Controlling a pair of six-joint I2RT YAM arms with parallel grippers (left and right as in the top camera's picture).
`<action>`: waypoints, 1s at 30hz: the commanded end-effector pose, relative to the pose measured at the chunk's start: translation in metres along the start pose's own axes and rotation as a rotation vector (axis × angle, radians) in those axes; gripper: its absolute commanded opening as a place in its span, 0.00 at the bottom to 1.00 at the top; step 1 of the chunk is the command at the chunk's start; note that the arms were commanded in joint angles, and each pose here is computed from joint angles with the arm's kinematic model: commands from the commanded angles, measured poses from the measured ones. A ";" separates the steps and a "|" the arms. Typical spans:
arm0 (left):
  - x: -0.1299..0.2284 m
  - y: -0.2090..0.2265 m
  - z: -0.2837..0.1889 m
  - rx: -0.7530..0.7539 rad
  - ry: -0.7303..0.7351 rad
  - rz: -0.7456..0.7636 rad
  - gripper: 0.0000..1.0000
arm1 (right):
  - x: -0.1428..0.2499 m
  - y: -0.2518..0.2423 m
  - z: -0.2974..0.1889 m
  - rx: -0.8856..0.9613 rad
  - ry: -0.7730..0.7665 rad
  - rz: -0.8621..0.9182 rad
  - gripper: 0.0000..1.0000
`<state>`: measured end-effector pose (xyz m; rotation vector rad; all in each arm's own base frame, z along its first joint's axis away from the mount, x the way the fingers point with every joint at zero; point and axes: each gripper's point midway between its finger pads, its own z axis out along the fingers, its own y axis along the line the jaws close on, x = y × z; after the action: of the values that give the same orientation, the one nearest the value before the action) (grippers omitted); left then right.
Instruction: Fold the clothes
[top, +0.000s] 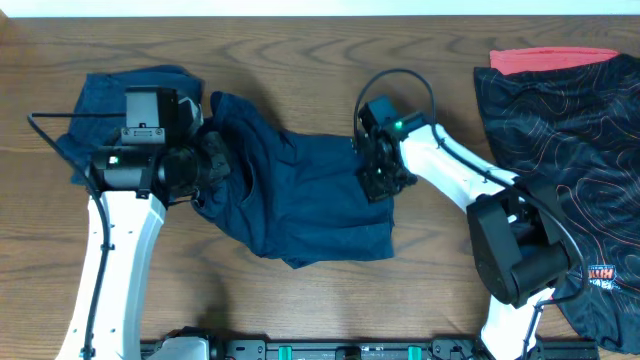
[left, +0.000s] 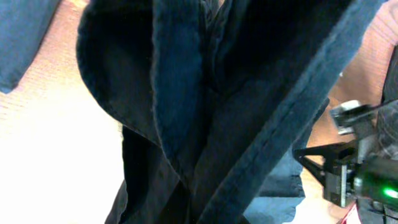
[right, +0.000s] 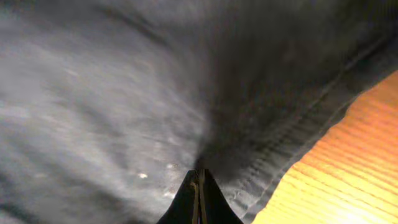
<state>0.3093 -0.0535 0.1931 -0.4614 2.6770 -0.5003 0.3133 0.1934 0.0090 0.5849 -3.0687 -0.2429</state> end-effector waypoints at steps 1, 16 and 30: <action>-0.001 -0.017 -0.010 0.028 -0.025 0.048 0.06 | 0.011 -0.008 0.016 0.027 0.030 -0.015 0.01; 0.068 -0.104 0.034 0.102 0.160 0.018 0.06 | 0.021 -0.010 0.027 0.028 0.042 0.003 0.01; 0.117 -0.168 0.088 0.162 0.246 0.079 0.06 | 0.026 -0.009 0.027 0.027 0.060 0.016 0.01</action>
<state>0.2825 -0.2569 0.1351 -0.2585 2.8820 -0.7231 0.3068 0.1880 -0.0047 0.5898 -3.0748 -0.2305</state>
